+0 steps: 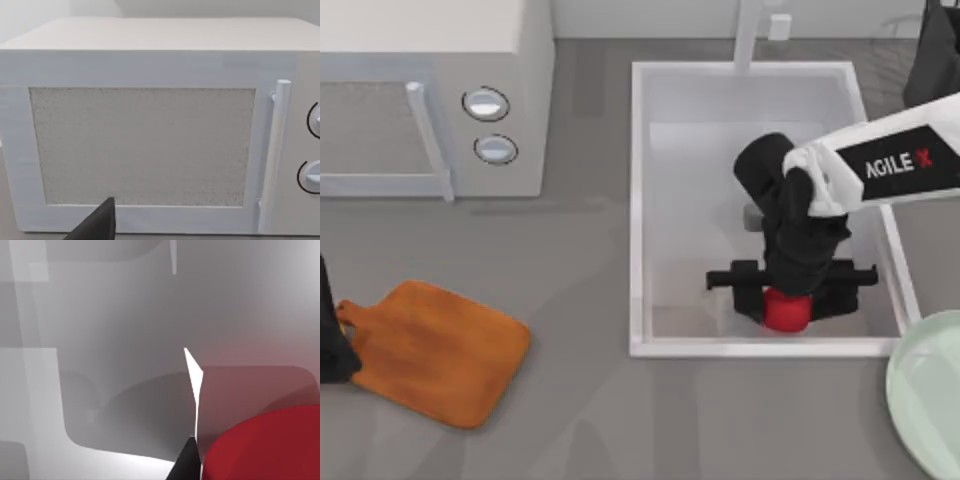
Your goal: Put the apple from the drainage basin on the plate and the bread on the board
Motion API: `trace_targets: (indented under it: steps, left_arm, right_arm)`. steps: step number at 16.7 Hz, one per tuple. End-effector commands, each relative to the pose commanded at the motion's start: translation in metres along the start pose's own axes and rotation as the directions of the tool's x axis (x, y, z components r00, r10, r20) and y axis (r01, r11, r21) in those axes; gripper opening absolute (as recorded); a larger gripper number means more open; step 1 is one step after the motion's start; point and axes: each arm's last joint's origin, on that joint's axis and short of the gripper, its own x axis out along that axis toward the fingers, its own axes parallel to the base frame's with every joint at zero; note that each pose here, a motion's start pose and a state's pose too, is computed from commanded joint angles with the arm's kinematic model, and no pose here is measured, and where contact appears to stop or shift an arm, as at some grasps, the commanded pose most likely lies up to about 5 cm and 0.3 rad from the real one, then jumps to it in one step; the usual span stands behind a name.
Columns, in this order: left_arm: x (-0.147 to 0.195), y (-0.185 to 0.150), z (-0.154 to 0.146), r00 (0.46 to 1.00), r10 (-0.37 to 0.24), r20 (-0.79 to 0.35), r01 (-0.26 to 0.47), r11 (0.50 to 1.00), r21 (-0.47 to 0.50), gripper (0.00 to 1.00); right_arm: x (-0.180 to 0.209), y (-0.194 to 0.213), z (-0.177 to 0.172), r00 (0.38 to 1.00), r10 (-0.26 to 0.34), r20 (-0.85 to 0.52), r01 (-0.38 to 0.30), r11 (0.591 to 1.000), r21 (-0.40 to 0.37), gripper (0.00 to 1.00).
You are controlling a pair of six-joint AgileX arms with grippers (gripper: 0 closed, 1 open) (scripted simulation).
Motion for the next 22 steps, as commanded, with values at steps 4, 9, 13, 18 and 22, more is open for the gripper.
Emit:
trace_targets:
  steps: [4, 9, 13, 18, 22]
  left_arm:
    - [0.000, 0.000, 0.000, 1.000, 0.000, 0.000, 0.000, 1.000, 0.000, 1.00]
    - [0.000, 0.000, 0.000, 1.000, 0.000, 0.000, 0.000, 1.000, 0.000, 1.00]
    - [0.000, 0.000, 0.000, 1.000, 0.000, 0.000, 0.000, 1.000, 0.000, 1.00]
    - [0.000, 0.000, 0.000, 1.000, 0.000, 0.000, 0.000, 1.000, 0.000, 1.00]
    - [0.000, 0.000, 0.000, 1.000, 0.000, 0.000, 0.000, 1.000, 0.000, 1.00]
  right_arm:
    - [-0.028, 0.001, 0.005, 0.999, 0.000, 0.047, 0.000, 1.000, -0.008, 0.00]
    - [-0.064, 0.003, 0.009, 0.999, 0.001, 0.048, 0.000, 1.000, -0.008, 0.00]
    - [-0.115, 0.002, 0.006, 0.999, -0.004, 0.039, 0.004, 1.000, -0.008, 0.00]
    - [-0.126, 0.001, 0.005, 0.999, -0.001, 0.045, 0.001, 1.000, -0.007, 0.00]
    - [-0.145, -0.006, 0.005, 0.997, 0.015, 0.080, -0.014, 1.000, -0.007, 0.00]
